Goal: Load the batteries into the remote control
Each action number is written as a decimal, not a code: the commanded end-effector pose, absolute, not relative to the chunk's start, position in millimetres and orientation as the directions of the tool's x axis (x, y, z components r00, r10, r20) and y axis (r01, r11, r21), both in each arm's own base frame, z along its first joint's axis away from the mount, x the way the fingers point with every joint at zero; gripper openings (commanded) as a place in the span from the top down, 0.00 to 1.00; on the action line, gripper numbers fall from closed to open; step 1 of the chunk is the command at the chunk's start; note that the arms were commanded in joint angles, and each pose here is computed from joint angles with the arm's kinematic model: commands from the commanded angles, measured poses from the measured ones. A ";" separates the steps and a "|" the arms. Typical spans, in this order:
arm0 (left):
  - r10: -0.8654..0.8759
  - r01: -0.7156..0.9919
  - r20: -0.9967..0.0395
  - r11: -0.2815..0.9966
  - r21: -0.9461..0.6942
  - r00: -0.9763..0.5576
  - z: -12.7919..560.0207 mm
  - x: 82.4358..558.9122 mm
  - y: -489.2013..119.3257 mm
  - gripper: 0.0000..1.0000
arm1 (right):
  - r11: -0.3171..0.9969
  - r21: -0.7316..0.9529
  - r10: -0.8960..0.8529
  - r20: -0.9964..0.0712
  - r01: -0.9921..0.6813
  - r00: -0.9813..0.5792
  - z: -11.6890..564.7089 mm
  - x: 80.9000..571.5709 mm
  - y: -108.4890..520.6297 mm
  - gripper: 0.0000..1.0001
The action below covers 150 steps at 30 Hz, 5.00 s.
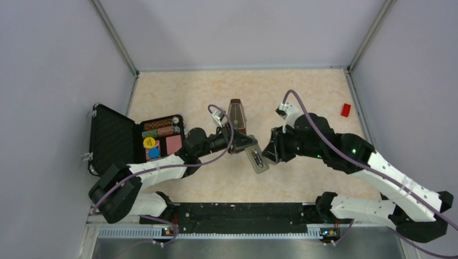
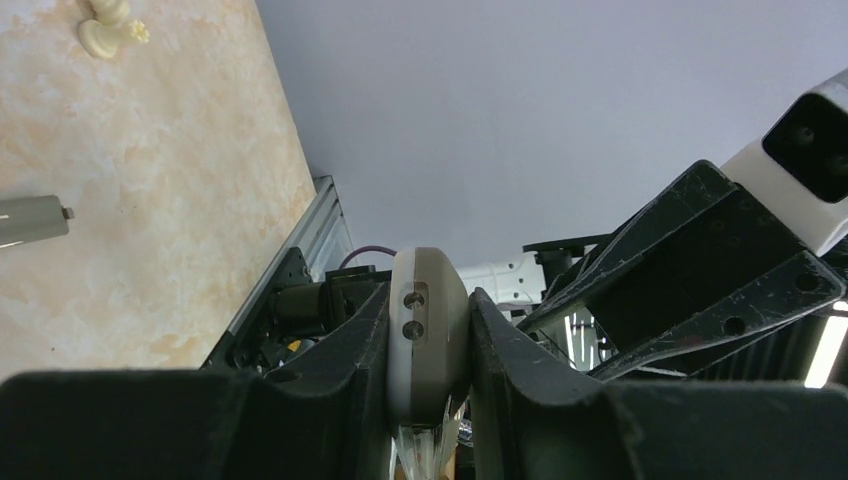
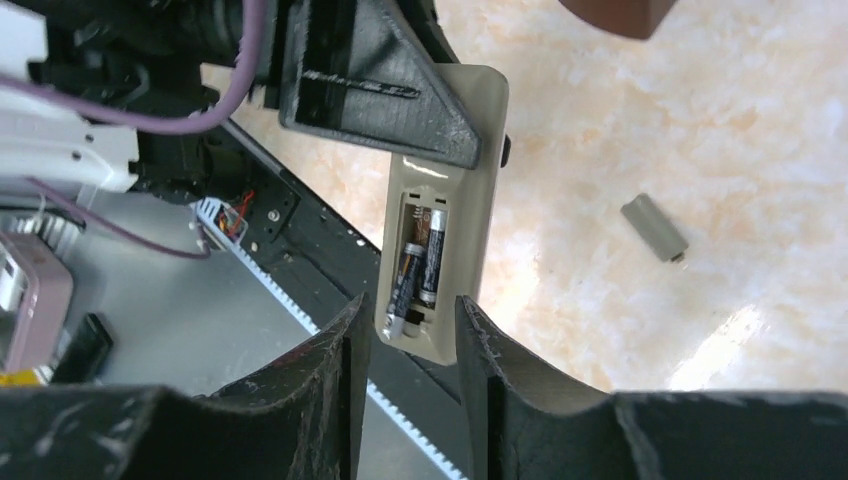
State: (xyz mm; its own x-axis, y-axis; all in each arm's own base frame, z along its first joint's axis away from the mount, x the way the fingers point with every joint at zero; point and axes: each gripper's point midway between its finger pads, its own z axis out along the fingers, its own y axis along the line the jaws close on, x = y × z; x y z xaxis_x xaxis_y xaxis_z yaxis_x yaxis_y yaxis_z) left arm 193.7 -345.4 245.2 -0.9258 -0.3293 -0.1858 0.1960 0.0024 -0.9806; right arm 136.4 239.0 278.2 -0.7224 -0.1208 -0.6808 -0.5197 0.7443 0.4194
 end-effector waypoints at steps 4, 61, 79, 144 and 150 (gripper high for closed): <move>-0.320 0.182 -0.145 -0.088 -0.979 -0.936 292.8 183.1 -340.2 1.00 | 0.531 0.233 -0.192 -0.903 -0.815 -0.383 306.3 131.5 244.6 0.66; -0.349 0.137 -0.111 -0.052 -0.989 -0.930 285.9 189.1 -336.0 1.00 | 0.413 0.274 -0.262 -0.878 -0.869 -0.401 285.7 113.1 261.5 0.71; -0.342 0.132 -0.109 -0.044 -0.990 -0.933 281.6 188.9 -337.1 1.00 | 0.518 0.335 -0.218 -0.838 -0.787 -0.500 277.1 133.1 273.2 0.75; -0.225 -0.181 -0.655 0.974 -0.135 -0.722 145.5 278.7 -212.2 1.00 | 0.916 0.397 0.235 -0.631 -0.047 -0.739 83.2 205.9 246.0 0.59; -0.358 -0.146 -0.694 0.927 -0.346 -0.625 181.7 274.6 -186.5 1.00 | 0.957 0.291 0.181 -0.621 -0.009 -0.763 75.8 219.9 255.4 0.59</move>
State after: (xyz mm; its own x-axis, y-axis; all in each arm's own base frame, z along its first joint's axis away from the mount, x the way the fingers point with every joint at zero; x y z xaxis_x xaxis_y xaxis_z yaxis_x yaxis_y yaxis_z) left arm 267.0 -181.6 145.7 -0.7146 -0.2512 -0.6529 -0.2035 0.9676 -0.1495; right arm 201.7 244.9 62.7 -0.7880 0.2053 -0.5804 -0.0064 0.9400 0.3412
